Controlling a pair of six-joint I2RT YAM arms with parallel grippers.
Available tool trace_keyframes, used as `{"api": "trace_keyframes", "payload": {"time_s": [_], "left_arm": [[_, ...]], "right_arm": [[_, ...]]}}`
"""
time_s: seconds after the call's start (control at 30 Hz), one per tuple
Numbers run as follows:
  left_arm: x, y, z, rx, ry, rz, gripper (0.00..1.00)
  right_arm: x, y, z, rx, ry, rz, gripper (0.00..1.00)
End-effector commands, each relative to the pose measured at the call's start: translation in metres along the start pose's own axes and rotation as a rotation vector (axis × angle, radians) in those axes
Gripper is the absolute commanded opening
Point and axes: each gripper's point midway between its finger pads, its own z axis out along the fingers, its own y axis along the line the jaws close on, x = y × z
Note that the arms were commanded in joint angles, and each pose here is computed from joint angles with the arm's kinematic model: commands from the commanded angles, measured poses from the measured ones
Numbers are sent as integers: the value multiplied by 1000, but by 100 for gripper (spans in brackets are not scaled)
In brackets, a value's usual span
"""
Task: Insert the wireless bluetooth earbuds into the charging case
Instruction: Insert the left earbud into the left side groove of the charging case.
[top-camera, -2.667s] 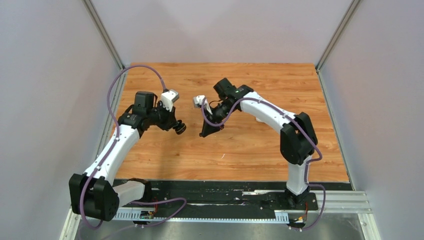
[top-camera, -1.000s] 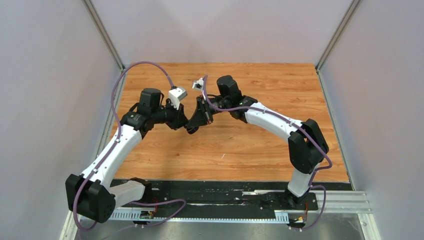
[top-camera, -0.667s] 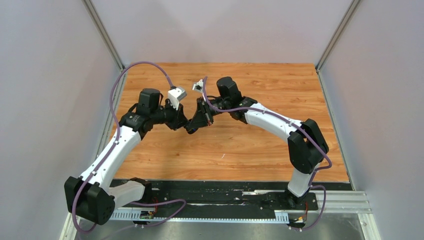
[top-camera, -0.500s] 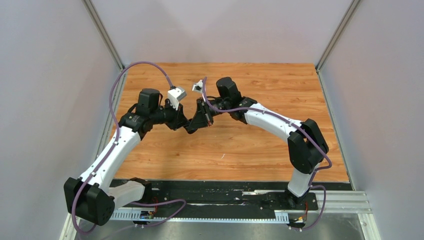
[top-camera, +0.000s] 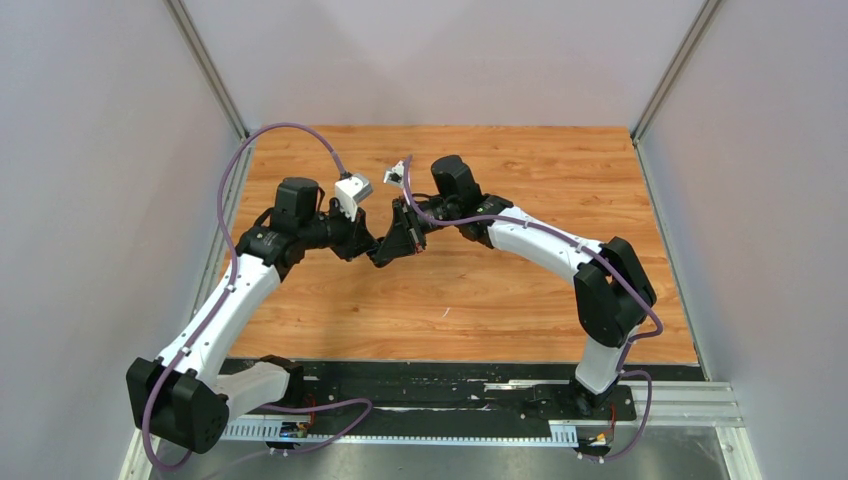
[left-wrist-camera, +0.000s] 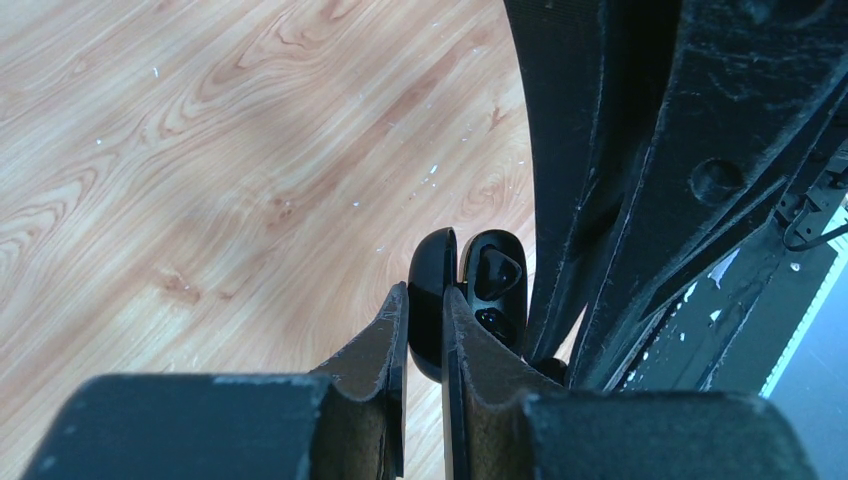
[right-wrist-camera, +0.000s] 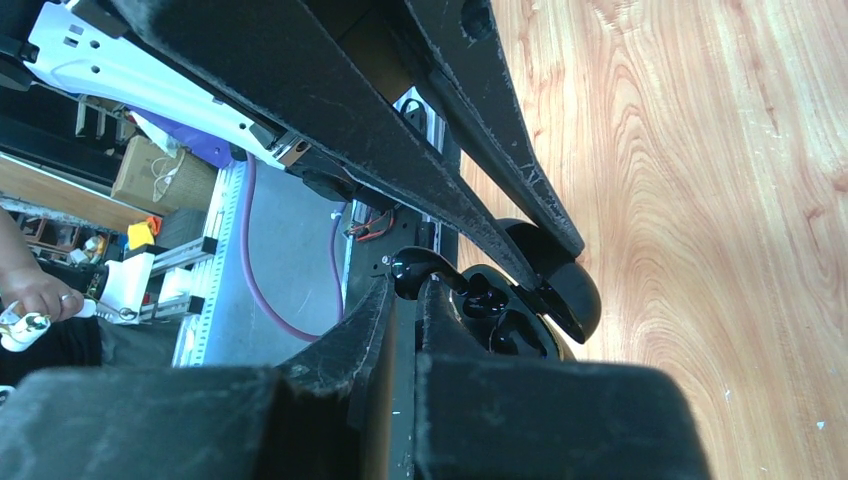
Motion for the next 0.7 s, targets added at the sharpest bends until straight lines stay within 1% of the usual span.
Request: {"api": "trace_keyframes", "payload": {"time_s": [0.0, 0.47, 0.67], "left_arm": [[-24, -9, -11, 22, -70, 64, 0], [-26, -12, -10, 40, -78, 51, 0], [-26, -12, -12, 36, -82, 79, 0]], "right_arm": [[-6, -1, 3, 10, -11, -46, 0], [1, -6, 3, 21, 6, -52, 0], [3, -6, 1, 41, 14, -26, 5]]}}
